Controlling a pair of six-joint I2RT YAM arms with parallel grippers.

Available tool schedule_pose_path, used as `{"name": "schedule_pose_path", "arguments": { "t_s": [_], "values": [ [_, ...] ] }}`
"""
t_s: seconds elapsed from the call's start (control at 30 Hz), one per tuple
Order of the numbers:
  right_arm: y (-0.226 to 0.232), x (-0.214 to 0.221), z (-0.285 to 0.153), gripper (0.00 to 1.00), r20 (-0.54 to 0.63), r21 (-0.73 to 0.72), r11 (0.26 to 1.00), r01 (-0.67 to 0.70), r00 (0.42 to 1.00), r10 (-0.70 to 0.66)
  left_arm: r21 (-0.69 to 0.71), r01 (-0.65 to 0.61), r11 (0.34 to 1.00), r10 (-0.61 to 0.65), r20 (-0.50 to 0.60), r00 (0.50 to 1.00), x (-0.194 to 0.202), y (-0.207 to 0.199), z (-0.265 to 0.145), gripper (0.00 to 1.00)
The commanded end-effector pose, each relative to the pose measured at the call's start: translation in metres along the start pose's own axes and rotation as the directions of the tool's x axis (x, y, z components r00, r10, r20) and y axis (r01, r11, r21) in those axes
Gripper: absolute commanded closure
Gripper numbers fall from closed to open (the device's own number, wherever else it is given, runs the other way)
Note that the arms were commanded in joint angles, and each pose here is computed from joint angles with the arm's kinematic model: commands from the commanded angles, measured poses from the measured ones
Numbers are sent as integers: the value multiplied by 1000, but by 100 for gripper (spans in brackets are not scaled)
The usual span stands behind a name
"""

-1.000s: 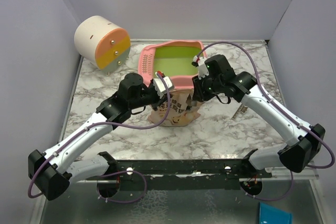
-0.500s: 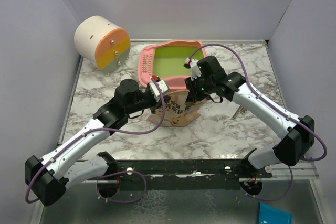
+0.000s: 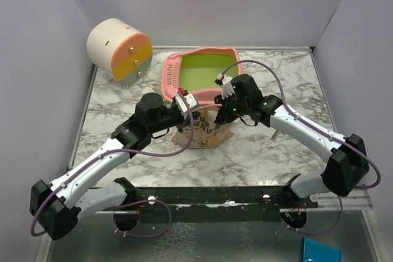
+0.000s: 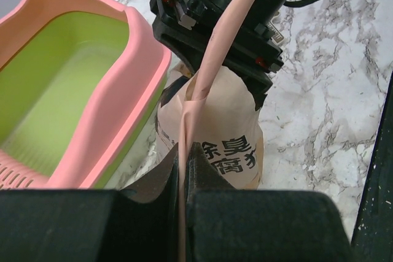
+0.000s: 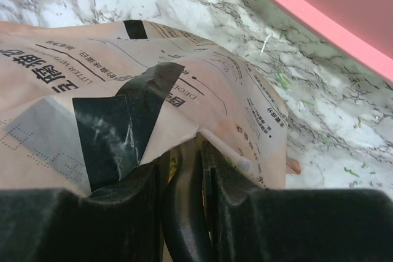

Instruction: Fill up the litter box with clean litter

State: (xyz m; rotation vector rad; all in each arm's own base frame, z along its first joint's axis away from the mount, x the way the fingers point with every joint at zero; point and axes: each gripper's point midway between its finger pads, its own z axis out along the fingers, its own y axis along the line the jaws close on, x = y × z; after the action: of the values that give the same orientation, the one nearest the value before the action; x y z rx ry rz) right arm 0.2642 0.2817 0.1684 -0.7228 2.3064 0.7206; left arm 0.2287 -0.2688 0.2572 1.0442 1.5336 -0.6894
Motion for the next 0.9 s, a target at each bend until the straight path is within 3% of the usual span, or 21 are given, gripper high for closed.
{"name": "schedule_pose_path", "arguments": {
  "t_s": [0.0, 0.37, 0.57, 0.87],
  "values": [
    [12, 60, 28, 99, -160, -81, 993, -83, 985, 69, 17, -70, 997, 66, 205, 977, -59, -3, -1, 100],
    [22, 62, 38, 99, -102, -151, 976, -156, 985, 141, -41, -85, 996, 90, 160, 983, -45, 9, 2, 100],
    [33, 39, 29, 99, -2, -203, 965, -169, 985, 172, -95, -102, 990, 112, 108, 988, -31, 19, 3, 100],
    [53, 16, 26, 99, 88, -371, 914, -164, 974, 210, -140, -124, 982, 144, 147, 978, -34, 22, -7, 100]
  ]
}}
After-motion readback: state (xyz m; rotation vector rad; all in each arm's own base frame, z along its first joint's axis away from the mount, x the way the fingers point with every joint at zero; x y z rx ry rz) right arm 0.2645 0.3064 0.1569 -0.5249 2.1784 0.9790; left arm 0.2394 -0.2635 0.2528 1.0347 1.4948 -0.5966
